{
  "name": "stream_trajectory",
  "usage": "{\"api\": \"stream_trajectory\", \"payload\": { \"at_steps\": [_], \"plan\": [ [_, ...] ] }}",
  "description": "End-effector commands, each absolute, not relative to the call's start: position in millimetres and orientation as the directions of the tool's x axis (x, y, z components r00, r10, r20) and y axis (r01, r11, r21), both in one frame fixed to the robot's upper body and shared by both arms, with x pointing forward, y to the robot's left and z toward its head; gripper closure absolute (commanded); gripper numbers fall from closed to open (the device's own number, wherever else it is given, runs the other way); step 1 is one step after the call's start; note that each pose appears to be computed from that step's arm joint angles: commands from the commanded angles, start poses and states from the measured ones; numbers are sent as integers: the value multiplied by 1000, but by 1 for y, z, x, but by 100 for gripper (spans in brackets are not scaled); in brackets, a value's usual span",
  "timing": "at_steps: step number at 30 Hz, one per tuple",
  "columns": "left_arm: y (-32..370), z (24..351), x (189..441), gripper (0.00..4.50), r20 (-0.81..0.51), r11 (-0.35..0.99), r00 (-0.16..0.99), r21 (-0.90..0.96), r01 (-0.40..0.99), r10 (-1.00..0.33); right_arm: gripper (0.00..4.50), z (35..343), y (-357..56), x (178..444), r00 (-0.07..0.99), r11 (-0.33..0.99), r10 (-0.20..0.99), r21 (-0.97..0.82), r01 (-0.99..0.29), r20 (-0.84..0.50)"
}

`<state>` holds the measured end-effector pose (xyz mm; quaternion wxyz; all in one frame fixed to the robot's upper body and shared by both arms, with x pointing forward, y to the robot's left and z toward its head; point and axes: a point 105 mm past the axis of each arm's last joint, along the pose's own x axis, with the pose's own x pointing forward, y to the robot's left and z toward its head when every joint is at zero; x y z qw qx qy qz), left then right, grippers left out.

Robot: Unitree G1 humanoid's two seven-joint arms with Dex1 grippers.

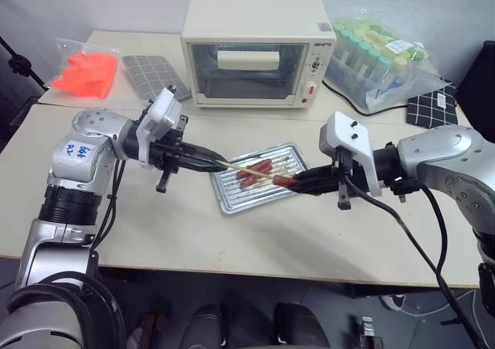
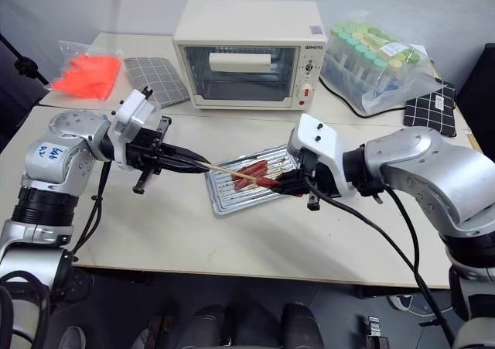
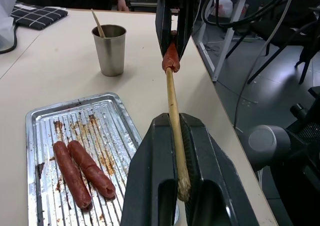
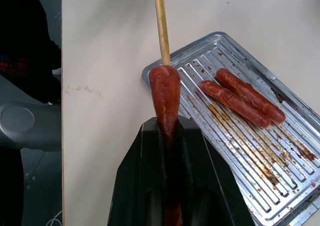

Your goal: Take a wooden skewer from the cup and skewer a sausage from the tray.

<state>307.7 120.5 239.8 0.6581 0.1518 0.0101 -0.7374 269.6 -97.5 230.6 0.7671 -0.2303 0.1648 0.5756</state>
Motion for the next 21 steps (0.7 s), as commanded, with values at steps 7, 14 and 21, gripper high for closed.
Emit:
{"api": "stream_trajectory", "payload": {
  "at_steps": [7,14,21],
  "plan": [
    [95,251,299,450,-182,-218,-174,254,943,-968,429,241,-75,251,200,119,847,-191,-974,-493],
    [86,251,298,450,-168,-234,-195,258,937,-966,429,245,-69,249,191,108,854,-193,-975,-485],
    [87,250,299,450,-169,-232,-193,255,939,-967,429,246,-68,249,196,112,854,-196,-974,-483]
  ]
}}
